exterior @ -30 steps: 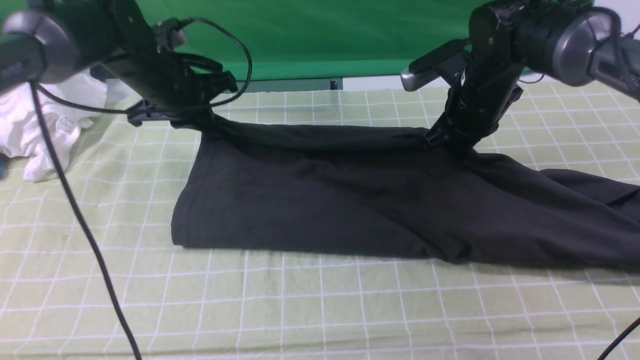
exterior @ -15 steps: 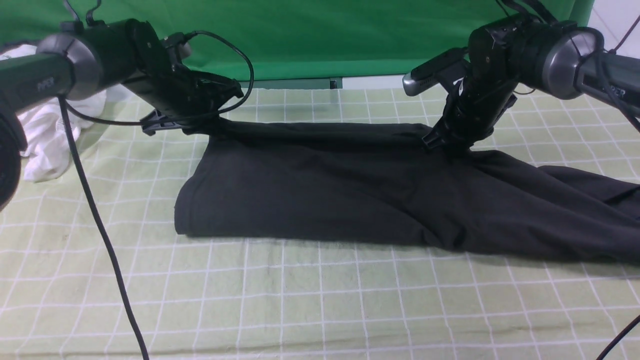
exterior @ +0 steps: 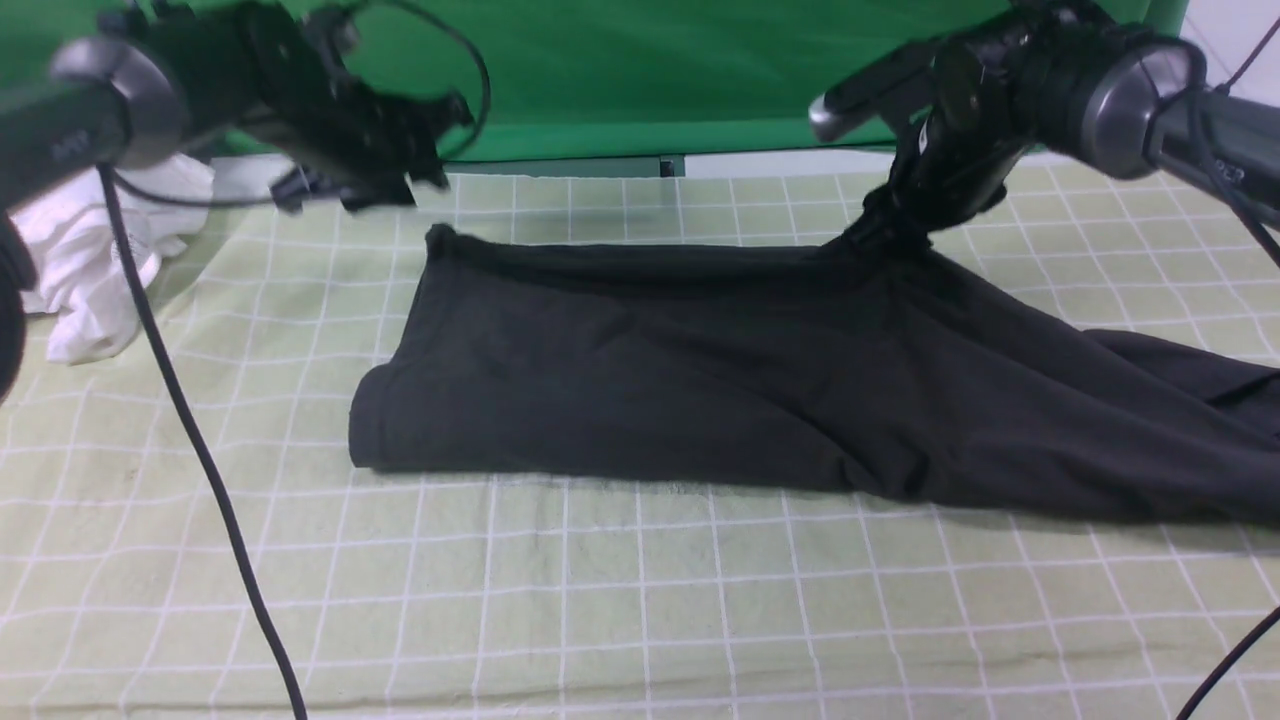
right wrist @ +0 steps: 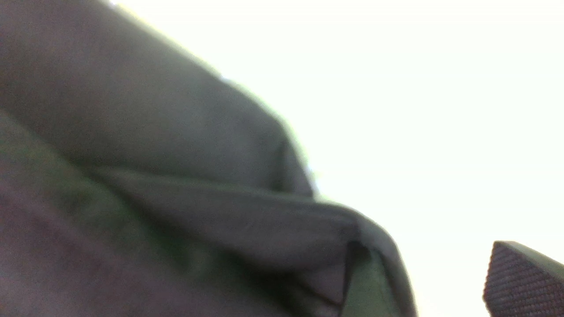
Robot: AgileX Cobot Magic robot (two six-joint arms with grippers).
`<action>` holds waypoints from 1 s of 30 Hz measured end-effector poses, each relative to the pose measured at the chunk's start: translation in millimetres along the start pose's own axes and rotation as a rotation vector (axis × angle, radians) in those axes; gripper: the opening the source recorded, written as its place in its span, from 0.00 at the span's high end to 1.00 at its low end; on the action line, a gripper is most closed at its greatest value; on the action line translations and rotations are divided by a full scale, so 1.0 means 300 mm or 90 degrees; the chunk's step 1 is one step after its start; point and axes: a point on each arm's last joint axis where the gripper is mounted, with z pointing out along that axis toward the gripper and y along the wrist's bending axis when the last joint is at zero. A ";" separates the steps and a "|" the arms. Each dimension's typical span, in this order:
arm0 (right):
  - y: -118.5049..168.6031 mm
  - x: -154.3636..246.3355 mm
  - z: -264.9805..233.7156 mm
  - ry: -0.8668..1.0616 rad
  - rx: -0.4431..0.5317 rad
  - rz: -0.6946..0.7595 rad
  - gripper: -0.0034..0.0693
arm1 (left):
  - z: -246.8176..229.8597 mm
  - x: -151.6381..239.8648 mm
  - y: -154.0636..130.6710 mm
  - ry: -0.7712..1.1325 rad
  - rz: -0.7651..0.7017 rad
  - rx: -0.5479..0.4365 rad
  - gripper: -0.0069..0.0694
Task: Fold a long-sleeved shirt over a green coffee tablecloth.
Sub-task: 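Fold the black garment in half by bringing its near edge over to the far edge, then pull the folded dark garment lengthwise by its ends to straighten it flat on the table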
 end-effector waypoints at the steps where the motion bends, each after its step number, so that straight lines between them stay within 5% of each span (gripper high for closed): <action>1: -0.004 -0.008 -0.010 0.000 0.003 0.001 0.45 | -0.018 -0.018 -0.010 -0.011 0.002 0.005 0.45; 6: -0.039 -0.077 -0.109 -0.012 0.020 0.006 0.51 | -0.130 -0.106 -0.078 -0.021 0.023 0.034 0.29; 10: -0.072 -0.112 -0.206 0.006 0.028 -0.004 0.68 | -0.197 -0.127 -0.122 0.022 0.055 0.056 0.35; 13: -0.093 -0.118 -0.252 0.020 0.029 -0.002 0.82 | -0.227 -0.134 -0.140 0.043 0.083 0.069 0.48; 17: -0.148 -0.103 -0.362 0.011 0.034 0.032 0.95 | -0.244 -0.122 -0.147 0.079 0.148 0.078 0.80; 24: -0.205 0.171 -0.594 0.092 -0.029 0.120 0.96 | -0.247 -0.089 -0.141 0.148 0.169 0.077 0.90; 30: -0.293 0.428 -0.589 0.156 -0.011 0.214 0.91 | -0.249 -0.086 -0.141 0.155 0.172 0.079 0.89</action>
